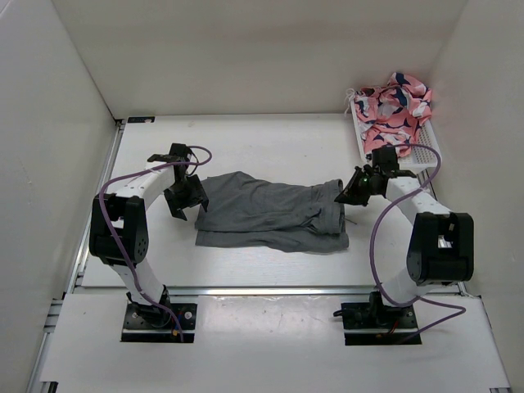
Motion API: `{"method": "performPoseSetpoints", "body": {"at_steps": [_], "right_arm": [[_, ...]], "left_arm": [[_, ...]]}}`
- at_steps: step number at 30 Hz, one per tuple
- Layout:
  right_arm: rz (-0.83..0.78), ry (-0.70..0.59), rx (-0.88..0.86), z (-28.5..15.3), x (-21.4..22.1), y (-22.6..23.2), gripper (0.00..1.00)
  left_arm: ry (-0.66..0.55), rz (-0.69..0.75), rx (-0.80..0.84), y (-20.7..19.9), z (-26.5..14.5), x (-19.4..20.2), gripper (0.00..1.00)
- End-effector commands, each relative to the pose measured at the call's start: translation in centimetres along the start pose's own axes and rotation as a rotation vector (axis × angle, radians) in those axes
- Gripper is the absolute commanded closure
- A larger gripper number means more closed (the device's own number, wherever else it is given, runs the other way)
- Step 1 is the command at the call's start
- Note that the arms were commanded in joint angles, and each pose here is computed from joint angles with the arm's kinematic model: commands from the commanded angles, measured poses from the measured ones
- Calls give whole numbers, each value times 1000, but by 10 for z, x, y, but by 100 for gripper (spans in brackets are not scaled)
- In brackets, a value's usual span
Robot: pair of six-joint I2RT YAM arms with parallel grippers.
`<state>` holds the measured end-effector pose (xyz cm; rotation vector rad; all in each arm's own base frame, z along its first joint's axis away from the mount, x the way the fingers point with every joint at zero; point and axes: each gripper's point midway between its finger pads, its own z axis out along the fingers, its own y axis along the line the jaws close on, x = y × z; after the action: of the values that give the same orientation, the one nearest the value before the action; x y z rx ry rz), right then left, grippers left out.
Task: Fold and stack the shorts
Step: Fold the shorts
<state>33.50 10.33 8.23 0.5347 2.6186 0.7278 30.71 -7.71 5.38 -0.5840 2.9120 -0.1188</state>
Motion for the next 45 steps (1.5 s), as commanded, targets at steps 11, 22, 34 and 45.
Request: {"method": "performPoseSetpoints", "body": {"at_steps": [11,22,34,45], "right_arm": [[-262,54,24,-62,76,-8,100],[-63,212,245,-62,123,-54,100],[-63,62,176,-84,115,-30,29],[179,96,30,-99,138,2,27]], "left_arm": [[-80,-13,30,-2,-21,-16,23],[-75,-13,38,-5,-20,-18,23],[-42,7,73,-14,-19,-7,3],[60,12,21,1,14,24,27]]}}
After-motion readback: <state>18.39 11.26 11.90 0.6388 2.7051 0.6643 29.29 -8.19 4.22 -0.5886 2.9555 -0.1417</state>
